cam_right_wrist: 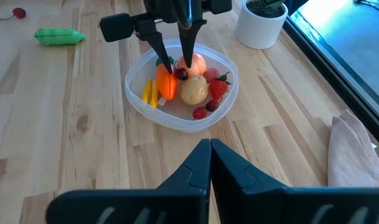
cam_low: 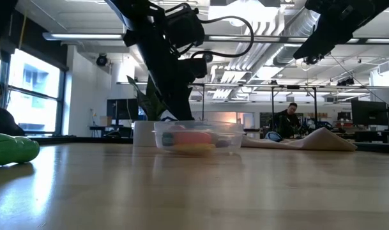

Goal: Pick and placing Produce into tupperware
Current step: Put the red cherry into the transparent bin, then put the green pea into the transparent bin

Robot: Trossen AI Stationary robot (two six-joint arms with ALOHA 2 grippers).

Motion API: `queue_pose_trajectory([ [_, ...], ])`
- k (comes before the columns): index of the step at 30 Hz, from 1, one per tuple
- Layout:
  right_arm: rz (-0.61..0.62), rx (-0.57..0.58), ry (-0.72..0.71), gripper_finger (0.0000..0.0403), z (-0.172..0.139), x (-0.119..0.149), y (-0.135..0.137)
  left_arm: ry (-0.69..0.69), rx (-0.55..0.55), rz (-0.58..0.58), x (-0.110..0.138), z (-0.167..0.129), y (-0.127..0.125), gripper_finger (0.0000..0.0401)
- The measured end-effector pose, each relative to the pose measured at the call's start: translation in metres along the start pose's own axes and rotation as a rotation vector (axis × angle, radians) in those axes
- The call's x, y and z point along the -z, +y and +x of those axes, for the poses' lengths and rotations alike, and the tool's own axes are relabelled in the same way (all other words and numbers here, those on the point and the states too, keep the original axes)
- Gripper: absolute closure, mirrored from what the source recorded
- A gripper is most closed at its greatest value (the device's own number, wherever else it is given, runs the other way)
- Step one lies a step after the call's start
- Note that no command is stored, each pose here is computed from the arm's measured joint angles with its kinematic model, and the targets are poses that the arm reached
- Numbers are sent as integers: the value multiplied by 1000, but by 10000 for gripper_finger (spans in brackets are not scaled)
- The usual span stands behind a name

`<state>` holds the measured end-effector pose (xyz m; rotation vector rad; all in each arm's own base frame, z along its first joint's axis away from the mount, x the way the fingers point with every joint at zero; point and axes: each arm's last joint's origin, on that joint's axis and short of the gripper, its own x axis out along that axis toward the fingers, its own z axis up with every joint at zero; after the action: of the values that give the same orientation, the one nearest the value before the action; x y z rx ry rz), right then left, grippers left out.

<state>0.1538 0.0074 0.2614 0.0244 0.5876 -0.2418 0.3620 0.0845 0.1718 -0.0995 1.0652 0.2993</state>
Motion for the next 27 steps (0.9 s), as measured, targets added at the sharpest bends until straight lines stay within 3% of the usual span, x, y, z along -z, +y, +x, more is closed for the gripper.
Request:
queue_pose_trajectory([
  [6, 0, 0, 0, 402, 0, 0, 0, 1, 16, -26, 0, -1, -1, 228],
  [13, 0, 0, 0, 402, 0, 0, 0, 108, 109, -83, -14, -23, -13, 218],
  [21, 0, 0, 0, 402, 0, 0, 0, 305, 107, 79, -21, -82, -72, 217],
  [27, 0, 0, 0, 402, 0, 0, 0, 365, 36, 119, 11, -128, -129, 217],
])
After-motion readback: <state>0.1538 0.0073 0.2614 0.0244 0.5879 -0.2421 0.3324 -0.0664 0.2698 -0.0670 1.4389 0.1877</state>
